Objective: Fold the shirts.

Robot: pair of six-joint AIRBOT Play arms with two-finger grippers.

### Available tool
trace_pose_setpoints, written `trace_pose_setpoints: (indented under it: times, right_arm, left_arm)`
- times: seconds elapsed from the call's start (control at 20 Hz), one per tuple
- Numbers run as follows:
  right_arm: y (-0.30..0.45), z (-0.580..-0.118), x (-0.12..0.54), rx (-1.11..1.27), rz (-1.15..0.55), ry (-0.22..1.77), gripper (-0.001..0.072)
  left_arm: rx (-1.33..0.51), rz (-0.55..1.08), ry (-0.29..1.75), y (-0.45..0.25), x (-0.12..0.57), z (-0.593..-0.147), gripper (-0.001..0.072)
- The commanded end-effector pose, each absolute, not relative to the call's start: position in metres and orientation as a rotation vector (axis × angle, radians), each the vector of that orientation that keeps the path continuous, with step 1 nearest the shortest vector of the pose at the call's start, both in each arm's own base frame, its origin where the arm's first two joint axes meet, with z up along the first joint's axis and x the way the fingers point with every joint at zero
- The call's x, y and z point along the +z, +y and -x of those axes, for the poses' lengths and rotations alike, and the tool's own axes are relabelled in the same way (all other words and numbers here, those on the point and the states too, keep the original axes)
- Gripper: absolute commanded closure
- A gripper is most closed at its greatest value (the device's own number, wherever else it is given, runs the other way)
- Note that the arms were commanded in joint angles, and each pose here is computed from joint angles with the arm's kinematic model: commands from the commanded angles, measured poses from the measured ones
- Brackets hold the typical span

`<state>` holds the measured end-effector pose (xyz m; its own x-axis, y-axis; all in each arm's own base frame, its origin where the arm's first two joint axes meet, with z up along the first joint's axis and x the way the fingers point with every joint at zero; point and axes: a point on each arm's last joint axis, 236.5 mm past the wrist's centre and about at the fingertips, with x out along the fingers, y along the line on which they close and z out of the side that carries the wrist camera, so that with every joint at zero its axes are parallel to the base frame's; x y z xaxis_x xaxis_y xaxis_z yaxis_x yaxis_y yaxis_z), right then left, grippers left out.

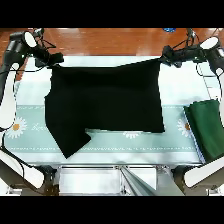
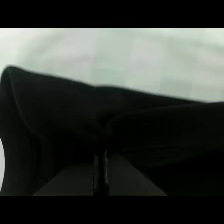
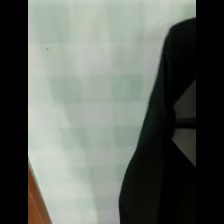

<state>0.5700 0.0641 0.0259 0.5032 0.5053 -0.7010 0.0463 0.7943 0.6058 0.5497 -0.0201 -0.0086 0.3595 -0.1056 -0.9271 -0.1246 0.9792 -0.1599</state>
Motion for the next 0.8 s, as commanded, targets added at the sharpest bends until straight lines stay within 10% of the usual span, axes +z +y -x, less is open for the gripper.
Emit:
trace_pose_setpoints:
  times: [0.0, 0.65, 0.7, 0.75]
  right_arm:
    - [0.061, -0.541, 0.011, 0.361, -0.596, 1.165, 0.0689]
    - [0.051, -0.453, -0.076, 0.330, -0.481, 1.525, 0.0689]
    - [0.052, -0.455, -0.077, 0.324, -0.491, 1.519, 0.0656]
    - [0.052, -0.456, -0.076, 0.316, -0.502, 1.516, 0.0434]
  left_arm:
    - [-0.100, 0.224, 1.350, -0.028, -0.016, -0.520, 0.0687]
    - [-0.155, 0.208, 1.692, -0.016, -0.075, -0.436, 0.0686]
    - [-0.148, 0.214, 1.693, -0.016, -0.075, -0.436, 0.0640]
    - [-0.135, 0.226, 1.697, -0.016, -0.074, -0.436, 0.0381]
